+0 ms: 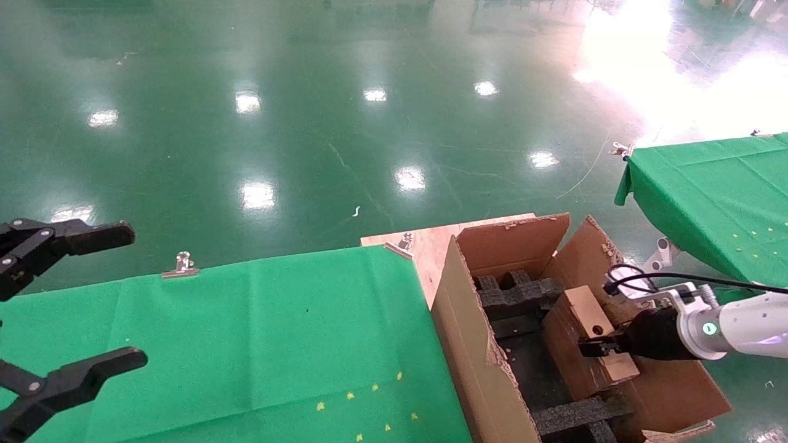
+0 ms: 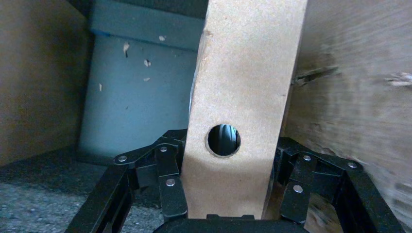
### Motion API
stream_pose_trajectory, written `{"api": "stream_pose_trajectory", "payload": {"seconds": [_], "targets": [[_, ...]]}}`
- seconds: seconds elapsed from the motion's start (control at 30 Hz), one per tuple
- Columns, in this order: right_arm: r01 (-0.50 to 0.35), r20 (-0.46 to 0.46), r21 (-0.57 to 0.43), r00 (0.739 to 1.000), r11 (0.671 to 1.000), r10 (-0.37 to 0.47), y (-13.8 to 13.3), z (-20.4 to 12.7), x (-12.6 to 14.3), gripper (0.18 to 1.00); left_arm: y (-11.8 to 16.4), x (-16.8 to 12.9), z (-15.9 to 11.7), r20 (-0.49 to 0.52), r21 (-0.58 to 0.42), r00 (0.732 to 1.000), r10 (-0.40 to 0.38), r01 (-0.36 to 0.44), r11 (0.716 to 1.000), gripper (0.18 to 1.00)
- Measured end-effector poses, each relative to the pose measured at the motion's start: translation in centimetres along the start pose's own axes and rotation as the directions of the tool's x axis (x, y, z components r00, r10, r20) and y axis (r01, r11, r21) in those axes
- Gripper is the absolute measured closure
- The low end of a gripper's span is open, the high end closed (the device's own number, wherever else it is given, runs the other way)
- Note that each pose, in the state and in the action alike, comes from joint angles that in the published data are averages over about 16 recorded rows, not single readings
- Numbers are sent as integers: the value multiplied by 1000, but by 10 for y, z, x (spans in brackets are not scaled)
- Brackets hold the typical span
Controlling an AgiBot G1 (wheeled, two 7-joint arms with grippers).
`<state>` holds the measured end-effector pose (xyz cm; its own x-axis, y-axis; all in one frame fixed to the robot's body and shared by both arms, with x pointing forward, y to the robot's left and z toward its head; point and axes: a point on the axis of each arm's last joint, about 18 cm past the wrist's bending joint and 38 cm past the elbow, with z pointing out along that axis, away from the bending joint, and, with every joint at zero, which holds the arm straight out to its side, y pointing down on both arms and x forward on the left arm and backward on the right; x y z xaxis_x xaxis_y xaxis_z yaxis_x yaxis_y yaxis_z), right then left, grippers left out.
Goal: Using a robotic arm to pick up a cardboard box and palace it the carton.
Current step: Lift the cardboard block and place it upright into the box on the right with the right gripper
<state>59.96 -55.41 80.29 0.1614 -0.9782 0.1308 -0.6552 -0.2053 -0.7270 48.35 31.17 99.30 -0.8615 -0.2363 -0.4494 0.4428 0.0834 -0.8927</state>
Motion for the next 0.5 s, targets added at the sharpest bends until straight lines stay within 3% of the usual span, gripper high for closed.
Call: {"api": "stream_pose_trajectory", "payload": {"seconds": [0.5], "targets": [[17,7,-33,1000,999,-17,5,20,-6,879,0,0,0,0,0,1000,0,0,1000,183]]}}
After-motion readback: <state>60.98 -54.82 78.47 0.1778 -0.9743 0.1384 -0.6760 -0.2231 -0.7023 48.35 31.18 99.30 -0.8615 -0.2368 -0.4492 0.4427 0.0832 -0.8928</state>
